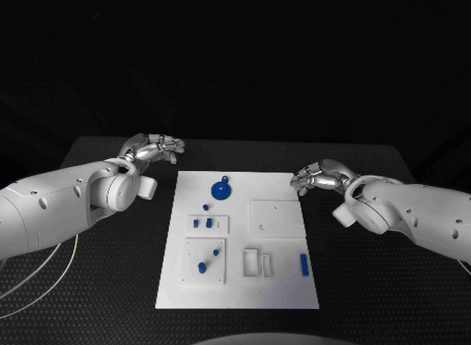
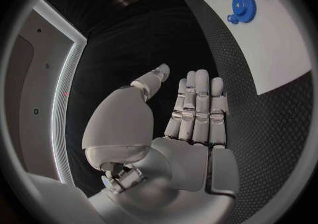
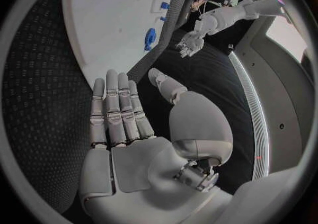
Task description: Assemble the parts on the task board
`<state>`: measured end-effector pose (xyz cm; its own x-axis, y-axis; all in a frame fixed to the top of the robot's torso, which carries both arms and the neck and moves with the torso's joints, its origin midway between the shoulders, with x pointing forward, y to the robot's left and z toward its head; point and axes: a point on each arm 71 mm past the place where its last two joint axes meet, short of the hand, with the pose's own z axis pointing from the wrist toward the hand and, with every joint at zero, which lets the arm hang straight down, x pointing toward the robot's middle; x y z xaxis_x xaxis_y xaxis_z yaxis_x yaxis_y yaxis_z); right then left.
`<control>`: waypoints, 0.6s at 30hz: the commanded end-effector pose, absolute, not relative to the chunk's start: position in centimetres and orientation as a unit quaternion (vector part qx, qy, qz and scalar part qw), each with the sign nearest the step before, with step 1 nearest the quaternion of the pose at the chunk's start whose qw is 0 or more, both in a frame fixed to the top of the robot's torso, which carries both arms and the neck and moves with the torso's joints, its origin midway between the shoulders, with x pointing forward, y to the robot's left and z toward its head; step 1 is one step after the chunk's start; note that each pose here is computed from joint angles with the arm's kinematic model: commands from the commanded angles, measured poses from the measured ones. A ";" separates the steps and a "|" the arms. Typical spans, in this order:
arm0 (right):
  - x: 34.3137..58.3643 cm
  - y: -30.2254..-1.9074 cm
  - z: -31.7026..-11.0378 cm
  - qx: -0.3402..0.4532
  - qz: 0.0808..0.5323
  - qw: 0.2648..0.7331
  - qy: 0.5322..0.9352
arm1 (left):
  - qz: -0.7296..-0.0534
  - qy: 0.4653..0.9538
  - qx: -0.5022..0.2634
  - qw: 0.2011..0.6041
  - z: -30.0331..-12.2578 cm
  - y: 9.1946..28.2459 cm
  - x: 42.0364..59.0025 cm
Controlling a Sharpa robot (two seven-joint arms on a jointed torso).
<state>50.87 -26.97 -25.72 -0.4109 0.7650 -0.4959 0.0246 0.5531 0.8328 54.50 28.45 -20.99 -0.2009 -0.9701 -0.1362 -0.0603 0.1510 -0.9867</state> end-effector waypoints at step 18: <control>50.8 -26.8 -25.7 0.262 0.396 0.470 0.744 | -0.498 0.596 -0.427 0.463 -20.9 28.3 54.5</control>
